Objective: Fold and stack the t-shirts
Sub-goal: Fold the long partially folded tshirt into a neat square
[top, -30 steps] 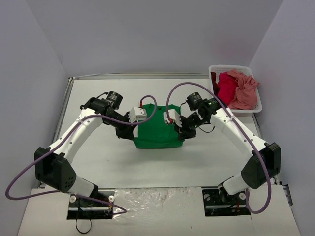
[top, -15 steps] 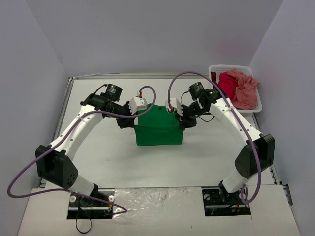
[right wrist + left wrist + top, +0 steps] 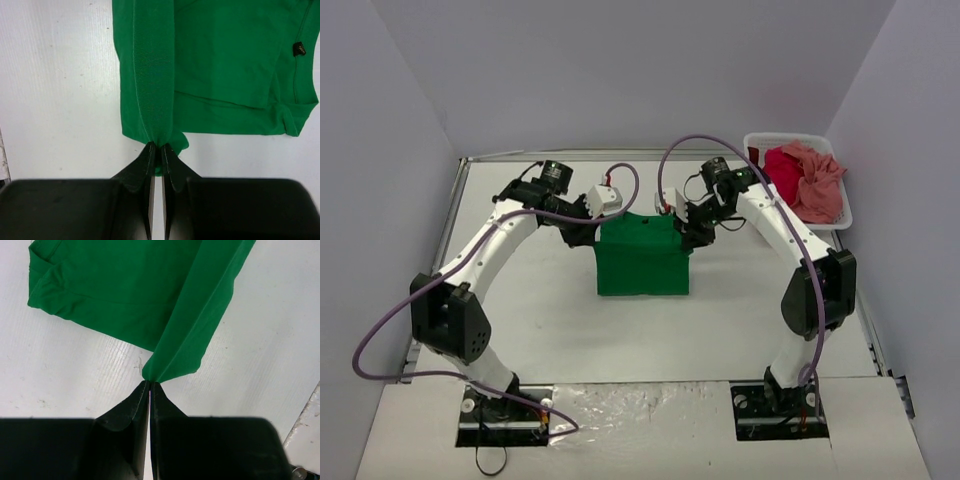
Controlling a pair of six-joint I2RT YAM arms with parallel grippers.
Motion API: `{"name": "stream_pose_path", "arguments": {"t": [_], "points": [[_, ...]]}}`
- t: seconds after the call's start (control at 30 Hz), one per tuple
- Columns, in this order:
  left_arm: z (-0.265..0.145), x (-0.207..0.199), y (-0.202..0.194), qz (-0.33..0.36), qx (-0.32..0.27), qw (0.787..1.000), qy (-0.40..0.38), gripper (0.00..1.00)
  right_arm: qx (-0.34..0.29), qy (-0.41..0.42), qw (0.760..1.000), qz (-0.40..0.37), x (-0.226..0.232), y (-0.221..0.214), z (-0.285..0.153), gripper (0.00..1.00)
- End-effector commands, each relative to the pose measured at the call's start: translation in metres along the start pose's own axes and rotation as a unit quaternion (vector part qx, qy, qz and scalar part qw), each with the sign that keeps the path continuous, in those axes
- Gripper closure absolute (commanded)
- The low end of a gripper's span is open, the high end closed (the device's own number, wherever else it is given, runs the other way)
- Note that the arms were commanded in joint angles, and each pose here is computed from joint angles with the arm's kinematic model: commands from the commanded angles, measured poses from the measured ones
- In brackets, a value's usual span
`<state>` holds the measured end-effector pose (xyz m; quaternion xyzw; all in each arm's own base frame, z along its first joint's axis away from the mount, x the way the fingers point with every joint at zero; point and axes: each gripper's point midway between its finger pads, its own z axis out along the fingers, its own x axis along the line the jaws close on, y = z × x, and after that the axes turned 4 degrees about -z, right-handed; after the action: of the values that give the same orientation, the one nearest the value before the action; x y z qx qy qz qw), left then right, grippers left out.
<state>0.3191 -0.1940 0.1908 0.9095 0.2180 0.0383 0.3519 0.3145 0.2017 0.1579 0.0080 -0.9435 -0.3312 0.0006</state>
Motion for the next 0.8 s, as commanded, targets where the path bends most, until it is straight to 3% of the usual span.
{"name": "stream_pose_path", "arguments": {"t": [0.0,0.77], "points": [[-0.004,0.021,0.011,0.006,-0.006,1.0,0.024,0.98,0.004,0.003,1.0,-0.001,-0.009,-0.004,-0.006,1.0],[0.055,0.114,0.017,-0.017,0.0,1.0,0.004,0.98,0.0,-0.007,1.0,0.029,-0.112,-0.046,0.032,1.0]]}}
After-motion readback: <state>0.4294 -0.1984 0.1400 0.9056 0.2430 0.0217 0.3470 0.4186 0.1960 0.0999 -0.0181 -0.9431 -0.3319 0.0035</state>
